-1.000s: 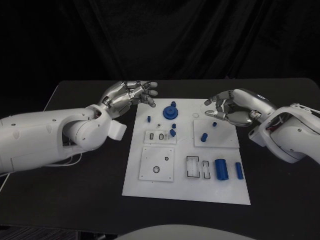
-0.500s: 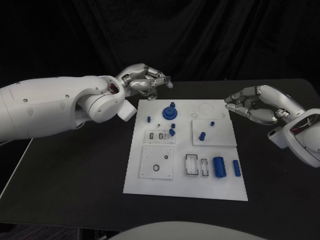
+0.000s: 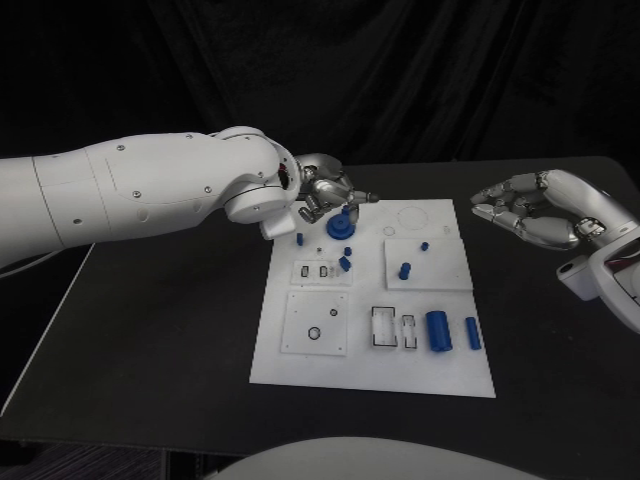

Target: Assemble the parts on the task board

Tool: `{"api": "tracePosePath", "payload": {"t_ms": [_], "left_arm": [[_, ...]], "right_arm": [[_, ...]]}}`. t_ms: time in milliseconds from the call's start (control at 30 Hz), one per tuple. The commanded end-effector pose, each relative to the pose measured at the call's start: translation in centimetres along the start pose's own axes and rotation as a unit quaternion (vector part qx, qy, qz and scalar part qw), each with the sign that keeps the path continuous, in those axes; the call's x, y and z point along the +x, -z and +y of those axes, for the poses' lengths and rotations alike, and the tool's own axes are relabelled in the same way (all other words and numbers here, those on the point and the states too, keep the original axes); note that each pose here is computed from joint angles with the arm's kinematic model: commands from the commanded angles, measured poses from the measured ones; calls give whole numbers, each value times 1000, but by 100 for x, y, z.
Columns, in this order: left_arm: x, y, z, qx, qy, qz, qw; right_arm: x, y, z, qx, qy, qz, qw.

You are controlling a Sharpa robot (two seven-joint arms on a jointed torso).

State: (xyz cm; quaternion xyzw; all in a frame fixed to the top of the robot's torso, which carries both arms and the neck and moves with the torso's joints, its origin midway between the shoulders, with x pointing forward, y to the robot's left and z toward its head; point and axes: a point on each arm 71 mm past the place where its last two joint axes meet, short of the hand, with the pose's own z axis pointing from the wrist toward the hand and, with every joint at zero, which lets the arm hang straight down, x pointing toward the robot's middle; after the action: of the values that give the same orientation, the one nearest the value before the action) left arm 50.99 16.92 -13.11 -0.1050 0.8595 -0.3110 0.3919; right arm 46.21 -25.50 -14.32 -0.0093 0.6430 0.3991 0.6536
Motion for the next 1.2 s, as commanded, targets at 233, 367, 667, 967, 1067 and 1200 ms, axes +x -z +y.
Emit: {"api": "tracePosePath", "payload": {"t_ms": [233, 367, 667, 967, 1067, 1200], "left_arm": [[32, -86, 61, -120, -94, 39, 988], [37, -114, 37, -128, -103, 37, 986], [90, -143, -21, -132, -116, 46, 983], [121, -147, -35, -131, -121, 55, 982], [113, -155, -12, -132, -101, 64, 984], [107, -163, 24, -133, -76, 74, 985]], "right_arm": [[23, 27, -53, 20, -4, 3, 1000], [44, 32, -69, 22, -4, 4, 1000], [96, 45, -91, 22, -7, 8, 1000], [136, 51, -104, 21, -7, 6, 1000], [135, 50, -93, 17, -6, -2, 1000], [132, 47, -67, 11, -4, -13, 1000]]}}
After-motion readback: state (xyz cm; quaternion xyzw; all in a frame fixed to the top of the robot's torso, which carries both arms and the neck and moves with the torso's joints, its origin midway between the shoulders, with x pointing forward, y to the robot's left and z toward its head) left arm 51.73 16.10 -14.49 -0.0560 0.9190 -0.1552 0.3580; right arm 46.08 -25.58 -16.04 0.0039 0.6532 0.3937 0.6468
